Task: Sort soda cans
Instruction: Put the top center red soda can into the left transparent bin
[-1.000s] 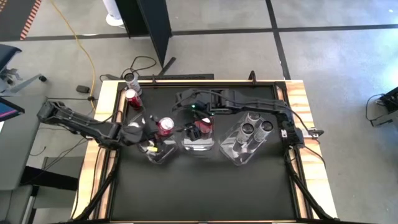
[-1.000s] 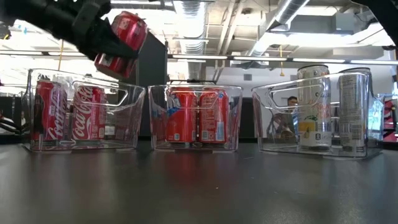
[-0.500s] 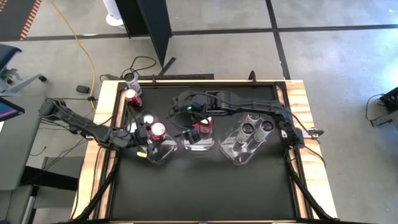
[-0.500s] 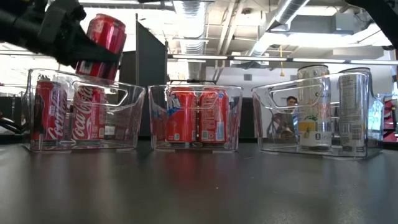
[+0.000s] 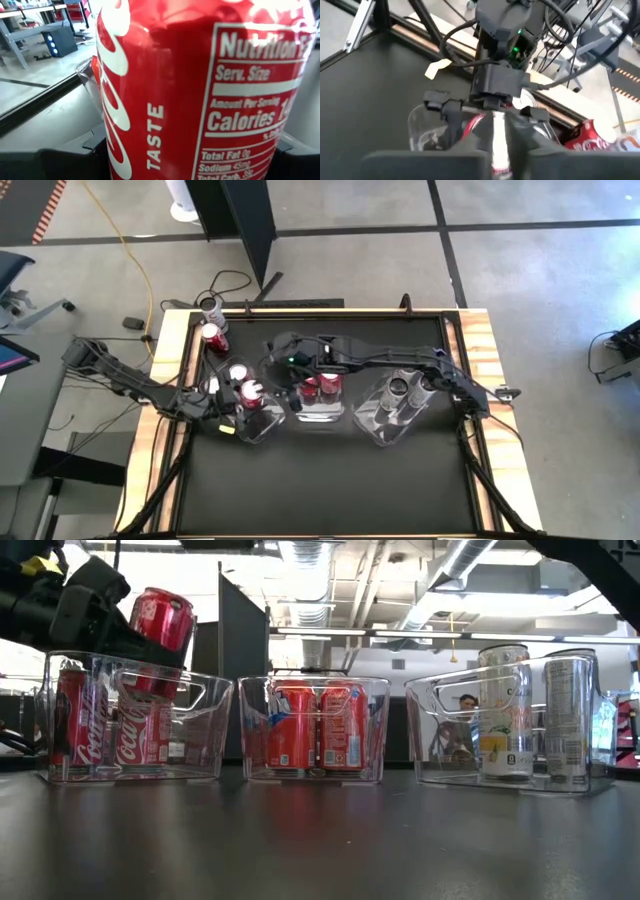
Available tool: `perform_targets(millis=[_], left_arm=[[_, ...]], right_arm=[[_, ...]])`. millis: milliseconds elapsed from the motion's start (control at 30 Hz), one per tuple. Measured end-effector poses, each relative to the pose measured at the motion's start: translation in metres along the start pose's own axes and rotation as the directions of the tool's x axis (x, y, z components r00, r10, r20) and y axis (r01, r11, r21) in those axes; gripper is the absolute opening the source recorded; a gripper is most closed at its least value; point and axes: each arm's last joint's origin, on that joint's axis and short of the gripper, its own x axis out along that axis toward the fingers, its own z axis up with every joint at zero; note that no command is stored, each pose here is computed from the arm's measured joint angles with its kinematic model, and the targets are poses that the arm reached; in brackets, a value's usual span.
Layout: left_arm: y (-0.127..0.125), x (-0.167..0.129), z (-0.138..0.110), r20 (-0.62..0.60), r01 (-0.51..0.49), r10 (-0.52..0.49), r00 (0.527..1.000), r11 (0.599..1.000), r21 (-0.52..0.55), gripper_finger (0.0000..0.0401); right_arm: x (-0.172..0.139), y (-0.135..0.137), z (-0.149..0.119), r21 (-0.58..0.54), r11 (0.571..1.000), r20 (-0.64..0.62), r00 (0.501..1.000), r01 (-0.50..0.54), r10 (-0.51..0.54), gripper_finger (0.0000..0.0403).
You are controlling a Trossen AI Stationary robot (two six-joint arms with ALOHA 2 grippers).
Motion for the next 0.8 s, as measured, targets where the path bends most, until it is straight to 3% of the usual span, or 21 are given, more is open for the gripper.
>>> perform_targets(millis=[67,133,800], left_arm=[[0.000,0.000,0.000,0.000,0.000,0.000,1.000,1.000,0.015,0.0285],[0.000,0.000,0.000,0.004,-0.001,0.001,1.000,1.000,0.015,0.0285],[0.003,0.008,-0.006,-0.039,-0.057,0.057,0.998,0.998,0.000,0.0285]], right_arm=[[0.010,0.000,-0.005,0.002,1.000,0.002,1.000,0.002,-0.002,0.0028],[0.017,0.001,-0.012,0.015,1.000,-0.029,1.000,-0.011,0.011,0.0011],[0.058,-0.003,-0.044,0.093,0.996,-0.069,0.997,-0.010,0.016,0.0001]])
